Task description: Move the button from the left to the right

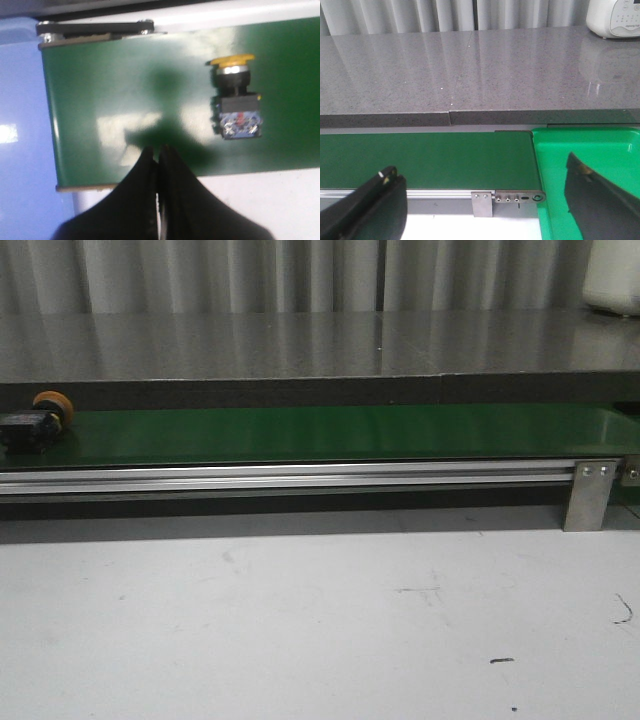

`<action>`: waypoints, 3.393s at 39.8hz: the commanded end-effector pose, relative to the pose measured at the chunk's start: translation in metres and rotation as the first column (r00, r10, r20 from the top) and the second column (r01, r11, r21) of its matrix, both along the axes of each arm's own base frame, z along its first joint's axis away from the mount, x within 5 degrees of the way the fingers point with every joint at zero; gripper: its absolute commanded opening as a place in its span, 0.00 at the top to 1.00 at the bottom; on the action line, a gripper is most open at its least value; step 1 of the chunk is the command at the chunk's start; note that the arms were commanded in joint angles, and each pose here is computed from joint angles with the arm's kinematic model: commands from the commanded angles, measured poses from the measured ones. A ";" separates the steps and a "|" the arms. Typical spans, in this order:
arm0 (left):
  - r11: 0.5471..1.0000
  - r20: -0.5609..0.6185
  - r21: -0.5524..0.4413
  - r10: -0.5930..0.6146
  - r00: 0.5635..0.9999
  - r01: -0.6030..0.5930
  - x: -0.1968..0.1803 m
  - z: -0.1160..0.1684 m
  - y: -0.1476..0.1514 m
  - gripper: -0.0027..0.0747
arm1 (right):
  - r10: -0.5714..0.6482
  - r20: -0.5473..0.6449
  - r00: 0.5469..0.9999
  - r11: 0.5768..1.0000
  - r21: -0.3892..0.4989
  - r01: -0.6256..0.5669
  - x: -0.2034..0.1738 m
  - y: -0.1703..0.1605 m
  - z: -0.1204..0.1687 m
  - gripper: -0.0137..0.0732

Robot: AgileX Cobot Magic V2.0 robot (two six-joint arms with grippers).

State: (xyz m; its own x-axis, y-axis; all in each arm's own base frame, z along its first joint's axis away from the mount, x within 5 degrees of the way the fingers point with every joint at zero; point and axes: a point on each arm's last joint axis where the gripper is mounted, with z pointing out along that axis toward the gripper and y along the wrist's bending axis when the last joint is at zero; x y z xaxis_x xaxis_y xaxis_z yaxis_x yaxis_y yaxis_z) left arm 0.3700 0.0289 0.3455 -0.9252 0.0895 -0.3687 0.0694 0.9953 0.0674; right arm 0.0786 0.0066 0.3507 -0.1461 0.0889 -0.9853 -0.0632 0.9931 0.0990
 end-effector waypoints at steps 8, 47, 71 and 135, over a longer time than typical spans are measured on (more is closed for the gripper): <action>1.000 0.327 -0.005 0.020 0.945 -0.020 -0.082 0.031 -0.008 0.99 | -0.008 0.111 0.994 1.000 -0.006 0.009 0.001 -0.001 0.019 0.09; 0.999 0.921 -0.033 0.035 0.389 -0.011 -0.323 -0.055 -0.028 0.99 | -0.008 0.111 0.994 1.000 -0.006 0.009 0.001 -0.001 0.019 0.09; 0.999 0.919 -0.034 0.035 0.393 -0.011 -0.323 -0.055 -0.028 0.99 | -0.008 0.111 0.994 1.000 -0.006 0.009 0.001 -0.001 0.019 0.09; 0.999 0.919 -0.034 0.035 0.393 -0.011 -0.323 -0.055 -0.028 0.99 | -0.010 0.072 0.997 1.000 -0.007 0.011 0.016 0.000 0.017 0.09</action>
